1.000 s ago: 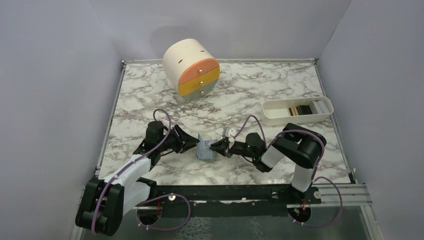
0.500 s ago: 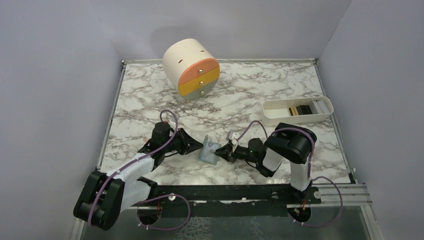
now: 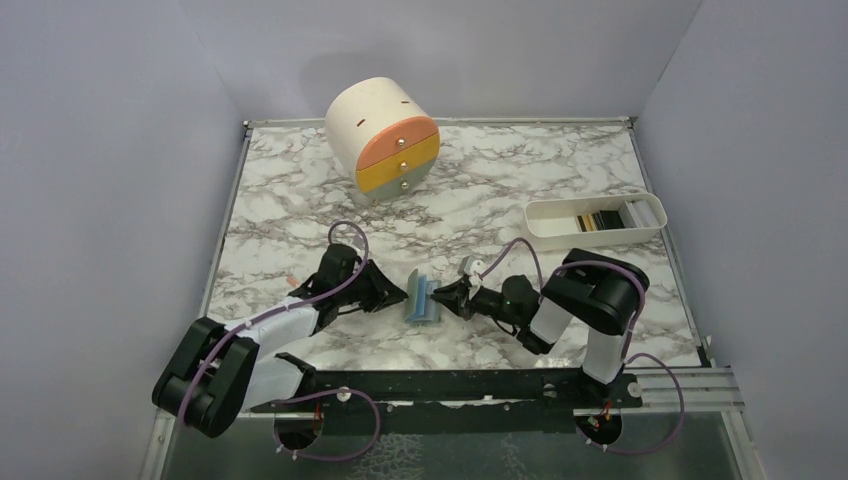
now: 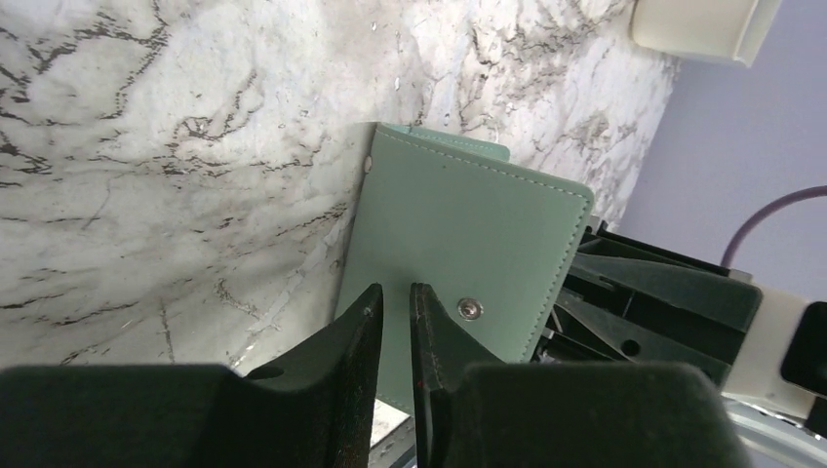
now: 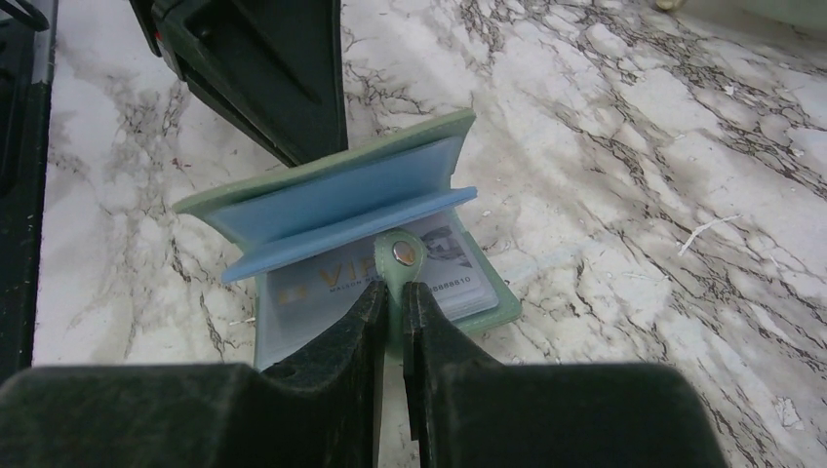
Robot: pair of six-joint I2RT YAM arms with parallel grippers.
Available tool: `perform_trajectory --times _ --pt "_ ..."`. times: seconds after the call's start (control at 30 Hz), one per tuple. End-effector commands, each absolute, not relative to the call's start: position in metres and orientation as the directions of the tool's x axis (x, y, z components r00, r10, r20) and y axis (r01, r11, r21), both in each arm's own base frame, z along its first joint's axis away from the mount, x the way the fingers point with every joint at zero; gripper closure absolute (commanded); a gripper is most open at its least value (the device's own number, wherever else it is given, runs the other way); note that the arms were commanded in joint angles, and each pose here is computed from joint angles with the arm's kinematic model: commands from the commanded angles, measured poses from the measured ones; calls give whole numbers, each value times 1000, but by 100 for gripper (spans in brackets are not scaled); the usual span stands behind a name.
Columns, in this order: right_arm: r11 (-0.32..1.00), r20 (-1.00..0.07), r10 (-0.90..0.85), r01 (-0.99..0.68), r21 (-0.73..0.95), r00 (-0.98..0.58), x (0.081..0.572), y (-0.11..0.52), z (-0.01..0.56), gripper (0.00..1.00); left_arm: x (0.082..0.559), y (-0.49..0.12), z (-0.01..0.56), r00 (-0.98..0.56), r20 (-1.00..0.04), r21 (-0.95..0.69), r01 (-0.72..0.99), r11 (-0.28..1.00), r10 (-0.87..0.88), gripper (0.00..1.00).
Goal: Put the credit cards into the card holder
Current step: Close the card holder at the center of the board.
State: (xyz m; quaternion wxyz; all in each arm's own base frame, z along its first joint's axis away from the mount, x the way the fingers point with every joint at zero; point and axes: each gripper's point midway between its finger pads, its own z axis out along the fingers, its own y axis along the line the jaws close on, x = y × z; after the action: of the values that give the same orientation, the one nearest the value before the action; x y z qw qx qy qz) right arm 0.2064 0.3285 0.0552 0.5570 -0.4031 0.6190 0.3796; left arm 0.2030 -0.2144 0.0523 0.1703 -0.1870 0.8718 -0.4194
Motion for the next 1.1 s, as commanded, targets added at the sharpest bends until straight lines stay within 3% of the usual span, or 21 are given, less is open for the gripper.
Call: perform_trajectory --times 0.0,0.83,1.07 --pt "398 -968 179 -913 -91 174 209 333 141 88 210 -219 48 -873 -201 -763 -146 629 -446 80" --pt "352 -951 235 -930 -108 199 198 335 164 89 210 -224 30 -890 -229 -684 -140 716 -393 80" --pt "348 -949 239 -931 -112 204 198 335 166 89 213 -239 54 -897 -207 -743 -116 659 -390 79"
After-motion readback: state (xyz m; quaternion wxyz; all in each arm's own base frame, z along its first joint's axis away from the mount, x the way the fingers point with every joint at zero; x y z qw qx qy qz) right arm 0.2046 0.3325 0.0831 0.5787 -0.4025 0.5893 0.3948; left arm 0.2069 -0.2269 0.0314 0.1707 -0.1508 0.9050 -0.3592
